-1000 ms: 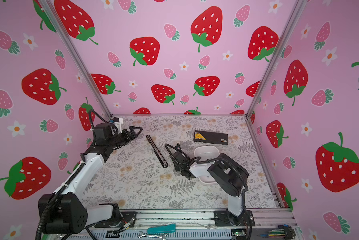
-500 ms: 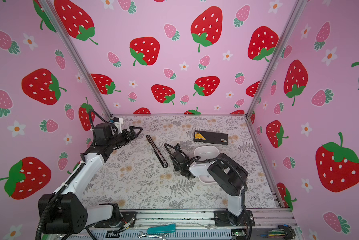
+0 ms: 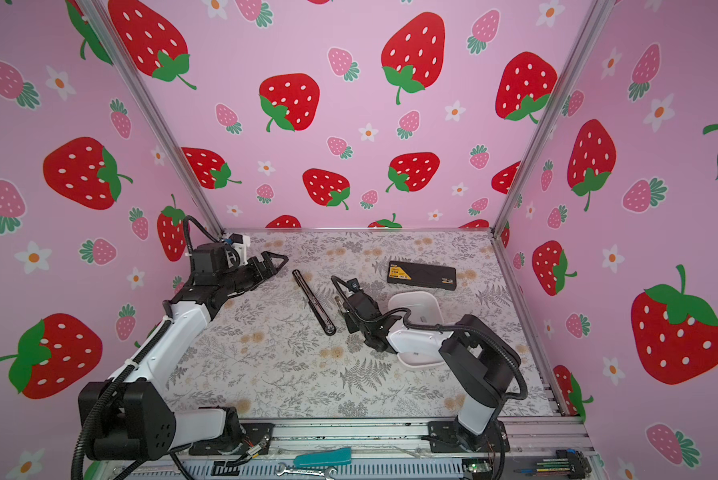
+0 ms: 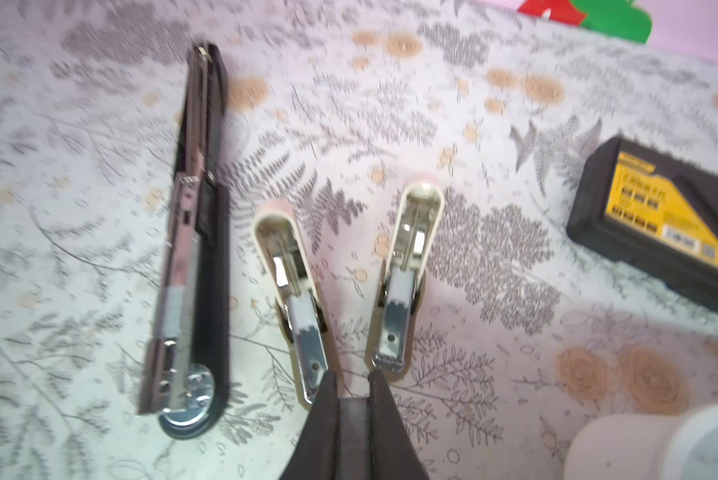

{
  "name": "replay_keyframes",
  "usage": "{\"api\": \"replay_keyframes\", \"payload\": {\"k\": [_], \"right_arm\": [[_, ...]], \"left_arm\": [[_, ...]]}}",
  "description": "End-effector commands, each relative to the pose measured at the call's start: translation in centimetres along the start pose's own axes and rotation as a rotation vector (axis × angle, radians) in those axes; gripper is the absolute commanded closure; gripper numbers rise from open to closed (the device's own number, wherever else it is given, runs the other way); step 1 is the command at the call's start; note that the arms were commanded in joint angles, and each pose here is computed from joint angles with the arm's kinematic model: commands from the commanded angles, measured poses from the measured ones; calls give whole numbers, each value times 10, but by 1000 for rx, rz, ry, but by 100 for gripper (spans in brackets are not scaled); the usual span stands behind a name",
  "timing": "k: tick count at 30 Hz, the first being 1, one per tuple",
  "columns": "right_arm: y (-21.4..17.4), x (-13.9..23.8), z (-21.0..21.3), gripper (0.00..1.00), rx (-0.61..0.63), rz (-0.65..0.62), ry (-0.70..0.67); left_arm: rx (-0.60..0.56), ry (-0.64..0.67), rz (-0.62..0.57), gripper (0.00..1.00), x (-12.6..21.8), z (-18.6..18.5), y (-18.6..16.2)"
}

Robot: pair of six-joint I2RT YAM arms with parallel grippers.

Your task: Load the staples into the stapler

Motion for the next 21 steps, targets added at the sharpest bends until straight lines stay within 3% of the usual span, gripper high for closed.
{"api": "replay_keyframes", "payload": {"k": [1, 4, 14, 21], "right_arm": [[22, 6, 14, 87, 35, -86, 83], [26, 6, 27, 87, 56, -120, 161], [16, 6, 32, 88, 142, -171, 205], [6, -3, 39, 90, 203, -160, 255]], "left_arm": [[-40, -22, 48, 1, -7, -14, 2], [-48, -35, 87, 1, -15, -19, -3], [-104, 17, 155, 1, -28, -25, -14], [-113, 22, 142, 1, -26, -25, -14]]}}
Point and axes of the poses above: each gripper's point midway between its finger pads, its own x axis back along the fingers, its own z axis along the line the jaws close on, y = z × x, the point moved 1 cm from there along x, back along the fingers, and after that the axes turned 7 degrees about -x, right-handed, at the moved point
